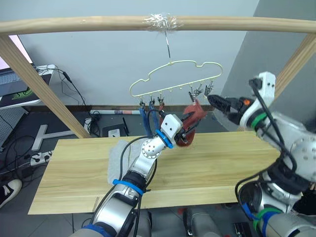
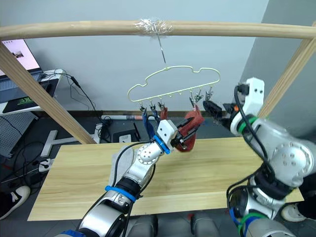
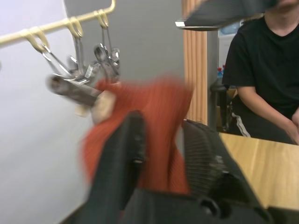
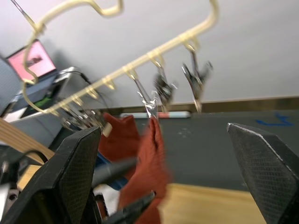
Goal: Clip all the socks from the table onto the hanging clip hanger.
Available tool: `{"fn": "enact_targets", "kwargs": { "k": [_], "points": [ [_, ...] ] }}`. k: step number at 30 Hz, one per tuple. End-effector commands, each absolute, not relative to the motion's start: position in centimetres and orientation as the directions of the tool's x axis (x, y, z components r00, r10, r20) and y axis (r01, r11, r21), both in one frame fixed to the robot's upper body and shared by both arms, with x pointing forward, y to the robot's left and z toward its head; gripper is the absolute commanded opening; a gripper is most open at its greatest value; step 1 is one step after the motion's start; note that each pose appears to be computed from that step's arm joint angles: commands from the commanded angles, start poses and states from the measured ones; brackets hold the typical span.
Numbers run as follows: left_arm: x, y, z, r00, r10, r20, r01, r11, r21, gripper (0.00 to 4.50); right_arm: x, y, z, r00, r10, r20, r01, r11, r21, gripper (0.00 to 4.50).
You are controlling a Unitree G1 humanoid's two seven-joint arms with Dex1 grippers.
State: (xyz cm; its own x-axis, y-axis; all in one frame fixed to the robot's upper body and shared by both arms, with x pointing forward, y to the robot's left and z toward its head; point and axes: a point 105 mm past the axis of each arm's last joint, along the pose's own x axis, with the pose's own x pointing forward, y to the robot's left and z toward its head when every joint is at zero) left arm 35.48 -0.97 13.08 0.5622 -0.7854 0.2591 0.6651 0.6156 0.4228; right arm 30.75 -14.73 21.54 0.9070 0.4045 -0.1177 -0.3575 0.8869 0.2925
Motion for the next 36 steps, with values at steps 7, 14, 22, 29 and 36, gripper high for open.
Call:
{"fn": "enact_targets", "kwargs": {
  "k": [7, 14, 22, 29, 36],
  "points": [
    [34.8, 4.2, 14.1, 0.592, -0.773, 0.226, 0.666, 0.628, 0.402, 4.48, 29.9, -13.4, 21.0, 0.962, 0.271, 0.033, -0.272, 0.962, 0.029, 4.50],
    [32.7, 10.1, 15.5, 0.634, -0.761, 0.140, 0.657, 0.625, 0.422, 4.50, 31.2, -11.5, 20.1, 0.968, 0.217, 0.125, -0.204, 0.973, -0.109, 3.57],
    [31.4, 12.1, 17.8, 0.662, -0.737, 0.133, 0.630, 0.644, 0.435, 4.50, 33.2, -10.4, 19.6, 0.964, 0.191, 0.187, -0.175, 0.980, -0.097, 1.92],
    [30.4, 11.5, 19.1, 0.649, -0.738, 0.186, 0.601, 0.647, 0.469, 4.50, 36.0, -9.9, 19.6, 0.959, 0.182, 0.219, -0.164, 0.982, -0.096, 1.92],
    [30.6, 11.3, 19.8, 0.650, -0.731, 0.208, 0.587, 0.657, 0.473, 4.50, 38.6, -9.6, 19.2, 0.962, 0.167, 0.216, -0.160, 0.986, -0.047, 1.92]
  ]
}}
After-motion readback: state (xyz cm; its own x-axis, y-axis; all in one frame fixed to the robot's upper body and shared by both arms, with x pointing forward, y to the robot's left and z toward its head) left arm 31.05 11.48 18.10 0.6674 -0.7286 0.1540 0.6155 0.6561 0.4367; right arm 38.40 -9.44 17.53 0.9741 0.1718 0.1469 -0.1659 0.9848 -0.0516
